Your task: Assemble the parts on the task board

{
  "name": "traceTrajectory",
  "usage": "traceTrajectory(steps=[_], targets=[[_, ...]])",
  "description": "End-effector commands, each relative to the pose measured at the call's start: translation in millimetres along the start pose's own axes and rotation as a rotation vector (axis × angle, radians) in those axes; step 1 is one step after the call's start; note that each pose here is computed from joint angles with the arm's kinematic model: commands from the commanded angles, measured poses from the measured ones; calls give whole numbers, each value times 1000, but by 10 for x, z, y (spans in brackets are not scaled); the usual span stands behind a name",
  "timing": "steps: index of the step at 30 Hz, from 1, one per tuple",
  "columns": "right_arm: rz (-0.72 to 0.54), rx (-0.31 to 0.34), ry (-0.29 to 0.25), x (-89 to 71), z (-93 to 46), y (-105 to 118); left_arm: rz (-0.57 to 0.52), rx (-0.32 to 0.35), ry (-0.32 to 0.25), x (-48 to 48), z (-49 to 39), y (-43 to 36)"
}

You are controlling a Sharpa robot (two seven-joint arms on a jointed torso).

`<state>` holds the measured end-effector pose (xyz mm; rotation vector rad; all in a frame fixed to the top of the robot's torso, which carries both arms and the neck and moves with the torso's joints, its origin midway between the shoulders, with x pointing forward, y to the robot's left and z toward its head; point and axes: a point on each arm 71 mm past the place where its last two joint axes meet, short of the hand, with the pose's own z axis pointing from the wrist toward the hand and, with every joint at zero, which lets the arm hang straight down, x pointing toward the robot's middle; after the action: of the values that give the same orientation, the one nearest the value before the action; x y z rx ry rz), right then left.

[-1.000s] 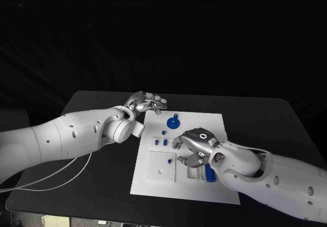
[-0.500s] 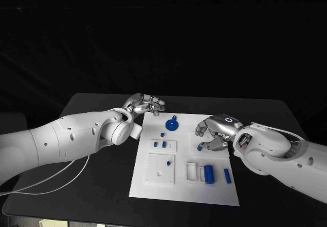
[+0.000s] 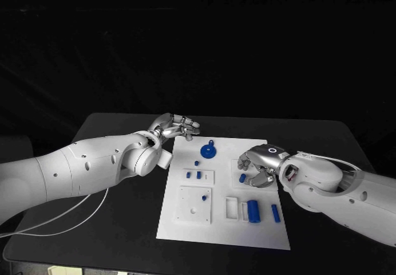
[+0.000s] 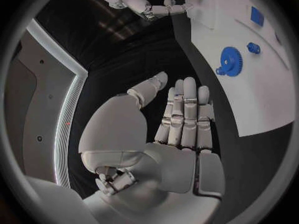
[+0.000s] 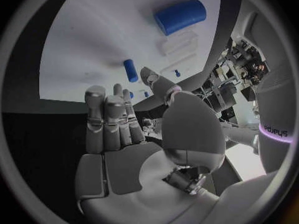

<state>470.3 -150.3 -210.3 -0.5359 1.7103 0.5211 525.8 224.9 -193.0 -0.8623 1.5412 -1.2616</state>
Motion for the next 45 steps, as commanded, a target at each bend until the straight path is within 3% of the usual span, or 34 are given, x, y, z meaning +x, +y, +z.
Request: traceTrajectory(steps=[1,6,16,32,45], targets=[[-38,3,48,61,1,7,-9,8,14,21,7,-22],[-44,-2,72,124,4,27,-9,8,13,17,5,-21],[-40,-18,61,124,35,94,-9,8,12,14,6,-20],[-71,-17,-22,79,49,144,-9,7,13,12,5,-18],[-63,-15,-46,64,-5,151,-7,7,10,1,10,-15]])
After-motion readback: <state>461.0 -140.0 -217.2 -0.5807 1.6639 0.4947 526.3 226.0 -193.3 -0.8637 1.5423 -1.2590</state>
